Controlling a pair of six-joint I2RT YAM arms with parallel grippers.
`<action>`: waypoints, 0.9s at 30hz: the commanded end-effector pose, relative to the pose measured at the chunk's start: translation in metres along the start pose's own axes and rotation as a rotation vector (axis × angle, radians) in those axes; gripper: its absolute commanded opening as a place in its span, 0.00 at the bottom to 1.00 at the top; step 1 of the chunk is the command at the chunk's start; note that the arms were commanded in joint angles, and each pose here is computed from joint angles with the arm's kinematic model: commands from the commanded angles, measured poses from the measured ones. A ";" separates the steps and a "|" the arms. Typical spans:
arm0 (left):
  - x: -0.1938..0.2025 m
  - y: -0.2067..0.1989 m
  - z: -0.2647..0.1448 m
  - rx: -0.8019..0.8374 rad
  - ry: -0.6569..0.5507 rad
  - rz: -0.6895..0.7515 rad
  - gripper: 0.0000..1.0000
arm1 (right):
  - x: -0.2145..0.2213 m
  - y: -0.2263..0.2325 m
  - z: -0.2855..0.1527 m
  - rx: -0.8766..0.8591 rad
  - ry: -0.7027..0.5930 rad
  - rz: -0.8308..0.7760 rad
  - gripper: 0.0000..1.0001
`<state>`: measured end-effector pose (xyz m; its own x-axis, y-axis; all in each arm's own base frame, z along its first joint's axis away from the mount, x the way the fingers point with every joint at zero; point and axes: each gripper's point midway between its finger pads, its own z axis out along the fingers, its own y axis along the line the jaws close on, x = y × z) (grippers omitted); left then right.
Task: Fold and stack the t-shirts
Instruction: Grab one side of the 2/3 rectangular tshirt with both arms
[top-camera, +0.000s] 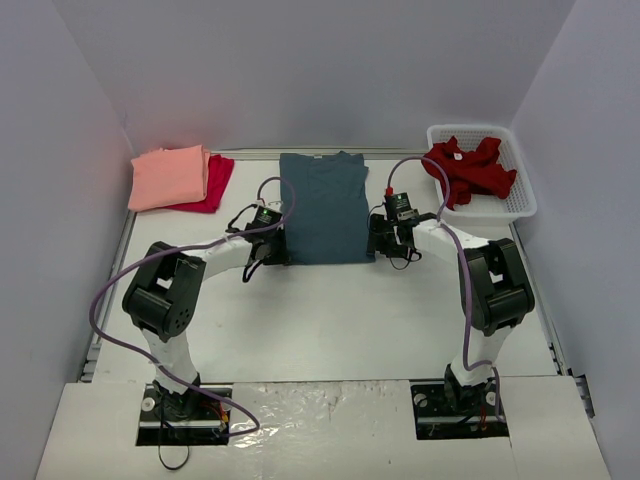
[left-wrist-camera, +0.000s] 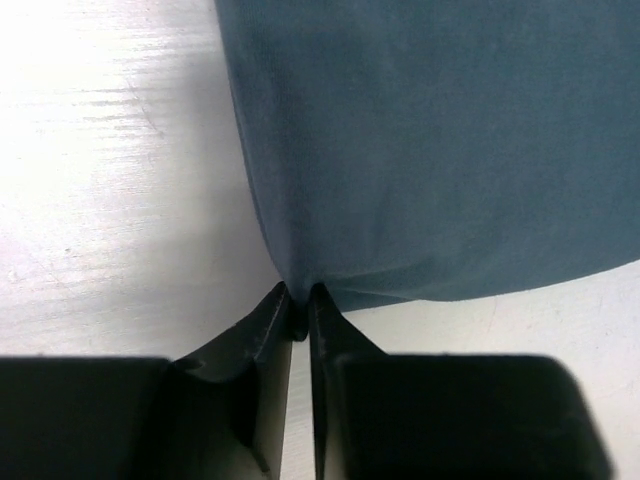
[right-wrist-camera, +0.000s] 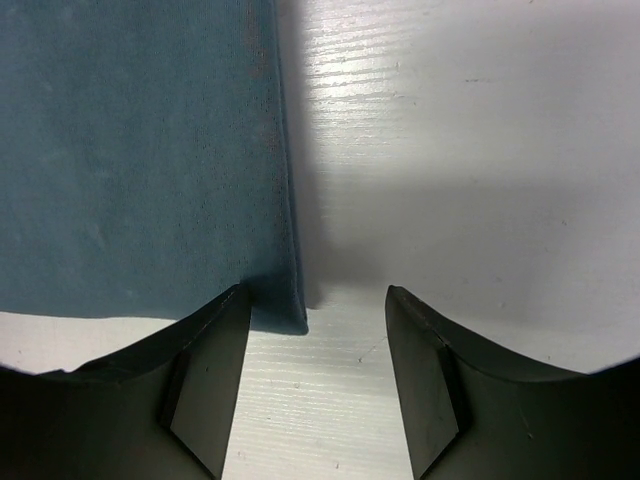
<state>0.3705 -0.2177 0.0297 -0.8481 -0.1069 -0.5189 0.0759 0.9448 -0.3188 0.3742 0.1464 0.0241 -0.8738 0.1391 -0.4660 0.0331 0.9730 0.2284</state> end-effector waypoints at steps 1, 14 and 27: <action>0.024 0.014 0.003 -0.066 0.089 0.025 0.03 | 0.005 -0.003 0.000 0.000 0.017 0.002 0.52; 0.022 0.011 -0.002 -0.060 0.086 0.052 0.02 | 0.007 -0.001 0.000 -0.014 0.022 0.011 0.52; 0.024 0.012 -0.003 -0.060 0.094 0.058 0.02 | 0.021 -0.002 0.014 -0.024 0.063 0.024 0.42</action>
<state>0.3688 -0.2188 0.0299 -0.8496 -0.0793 -0.5215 0.0975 0.9480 -0.3030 0.3719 0.1541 0.0146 -0.8841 0.1431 -0.4449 0.0214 0.9634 0.2672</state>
